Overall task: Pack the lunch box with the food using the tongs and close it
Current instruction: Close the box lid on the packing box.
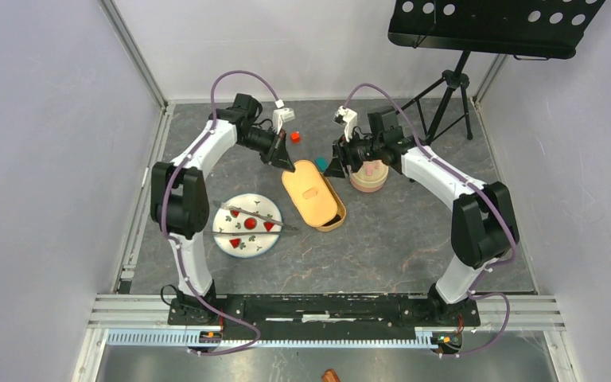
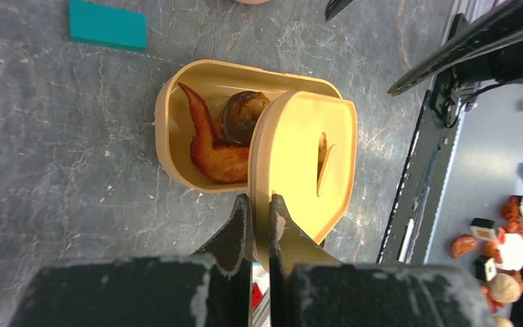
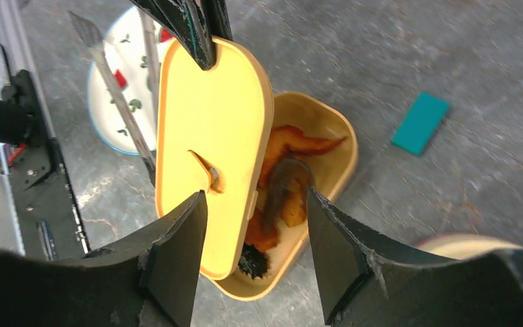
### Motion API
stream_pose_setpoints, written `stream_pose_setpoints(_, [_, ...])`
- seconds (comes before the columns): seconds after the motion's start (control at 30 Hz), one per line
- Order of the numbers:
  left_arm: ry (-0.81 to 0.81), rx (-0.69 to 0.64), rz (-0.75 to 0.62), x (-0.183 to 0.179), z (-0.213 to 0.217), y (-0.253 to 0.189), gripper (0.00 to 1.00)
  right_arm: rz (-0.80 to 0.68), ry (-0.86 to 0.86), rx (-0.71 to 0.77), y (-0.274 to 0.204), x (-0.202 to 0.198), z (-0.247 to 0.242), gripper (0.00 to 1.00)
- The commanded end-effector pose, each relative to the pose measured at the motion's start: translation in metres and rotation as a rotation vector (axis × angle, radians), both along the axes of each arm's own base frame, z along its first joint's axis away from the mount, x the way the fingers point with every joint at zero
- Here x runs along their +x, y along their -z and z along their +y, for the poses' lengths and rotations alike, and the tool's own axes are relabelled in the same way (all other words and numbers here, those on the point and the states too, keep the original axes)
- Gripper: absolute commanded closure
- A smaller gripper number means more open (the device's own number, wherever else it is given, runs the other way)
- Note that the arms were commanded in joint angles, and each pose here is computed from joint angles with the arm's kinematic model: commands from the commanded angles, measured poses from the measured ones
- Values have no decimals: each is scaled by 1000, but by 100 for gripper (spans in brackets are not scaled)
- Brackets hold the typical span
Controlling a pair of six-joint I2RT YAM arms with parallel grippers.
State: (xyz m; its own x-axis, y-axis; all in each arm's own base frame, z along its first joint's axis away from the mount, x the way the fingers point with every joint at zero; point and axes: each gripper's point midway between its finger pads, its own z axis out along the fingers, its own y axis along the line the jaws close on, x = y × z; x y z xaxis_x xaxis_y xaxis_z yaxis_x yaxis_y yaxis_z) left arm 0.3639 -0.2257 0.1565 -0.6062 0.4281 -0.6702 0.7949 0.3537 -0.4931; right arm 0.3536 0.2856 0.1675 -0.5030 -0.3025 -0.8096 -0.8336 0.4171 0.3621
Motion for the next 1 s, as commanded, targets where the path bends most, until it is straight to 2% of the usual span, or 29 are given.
stream_pose_setpoints(0.0, [-34,-108,104,11,-17,-8,98,-89,87,-99,-1,11,-24,38])
stream_pose_setpoints(0.43, [-49,-119,206,34,-29,23,98,-50,110,-201,33,11,-41,38])
stream_pose_setpoints(0.67, [-25,-110,236,30,-30,32,98,-30,111,-236,51,14,-42,47])
stream_pose_setpoints(0.97, [-24,-112,243,30,-32,32,98,-14,97,-244,69,10,-32,51])
